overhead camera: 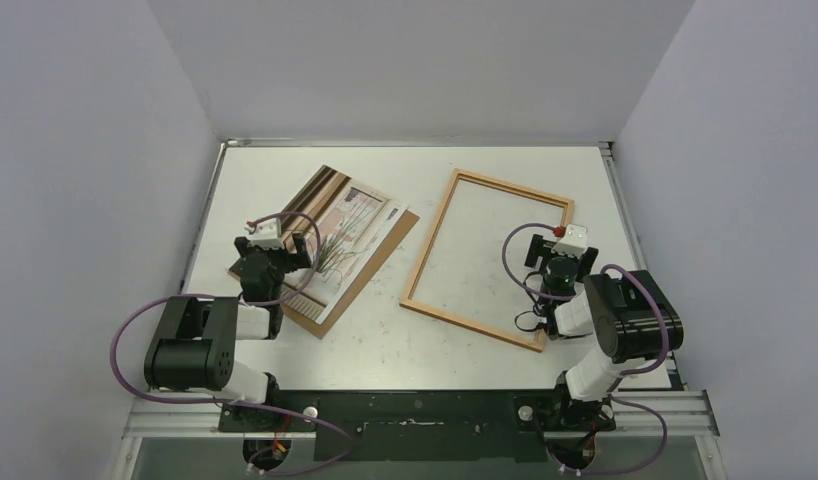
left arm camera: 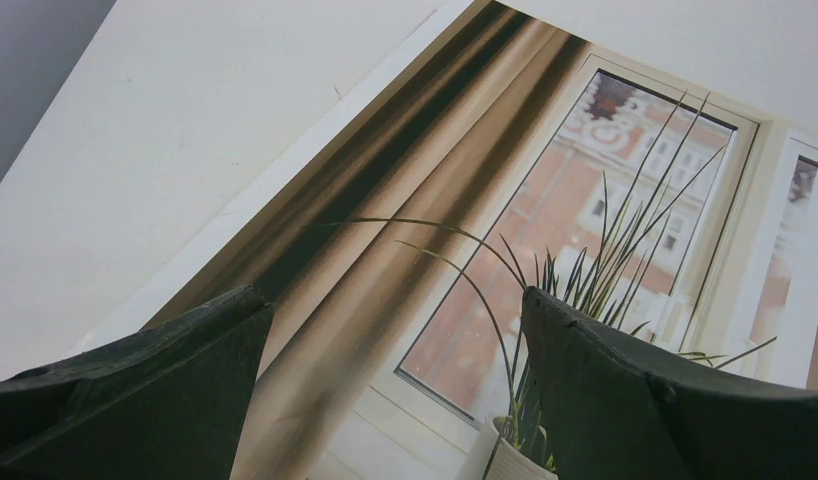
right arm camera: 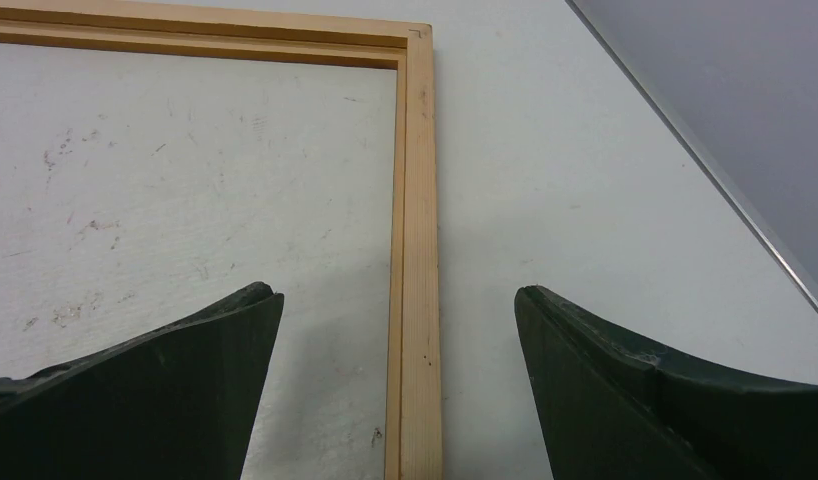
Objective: Put the photo into the frame
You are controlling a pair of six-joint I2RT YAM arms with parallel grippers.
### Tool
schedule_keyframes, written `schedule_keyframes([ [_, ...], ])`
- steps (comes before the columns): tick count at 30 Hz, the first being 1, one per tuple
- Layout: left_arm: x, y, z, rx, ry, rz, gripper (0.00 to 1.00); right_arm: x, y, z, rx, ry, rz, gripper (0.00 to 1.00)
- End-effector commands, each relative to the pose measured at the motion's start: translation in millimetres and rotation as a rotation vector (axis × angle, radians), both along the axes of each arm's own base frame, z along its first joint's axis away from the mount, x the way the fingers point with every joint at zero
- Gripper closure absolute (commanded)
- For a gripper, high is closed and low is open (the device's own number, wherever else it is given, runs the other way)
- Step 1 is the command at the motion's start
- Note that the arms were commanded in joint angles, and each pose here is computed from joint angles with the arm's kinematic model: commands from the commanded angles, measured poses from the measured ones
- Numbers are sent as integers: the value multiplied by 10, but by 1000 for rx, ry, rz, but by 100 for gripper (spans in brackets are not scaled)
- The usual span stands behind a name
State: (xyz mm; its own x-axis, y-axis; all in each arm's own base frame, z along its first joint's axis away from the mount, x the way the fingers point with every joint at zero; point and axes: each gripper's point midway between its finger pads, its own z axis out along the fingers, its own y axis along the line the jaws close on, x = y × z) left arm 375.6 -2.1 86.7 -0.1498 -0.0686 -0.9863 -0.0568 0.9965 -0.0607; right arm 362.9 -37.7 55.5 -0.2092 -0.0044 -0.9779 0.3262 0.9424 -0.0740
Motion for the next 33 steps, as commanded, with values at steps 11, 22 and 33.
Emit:
schedule_keyframes([
  [11,51,14,144,-17,-42,-14,4,80,53,198,16,-80,21,10],
  [22,509,334,584,48,323,-19,4,223,-58,430,44,53,-159,10],
  [33,652,672,551,-30,595,-64,4,810,962,650,619,234,102,10],
])
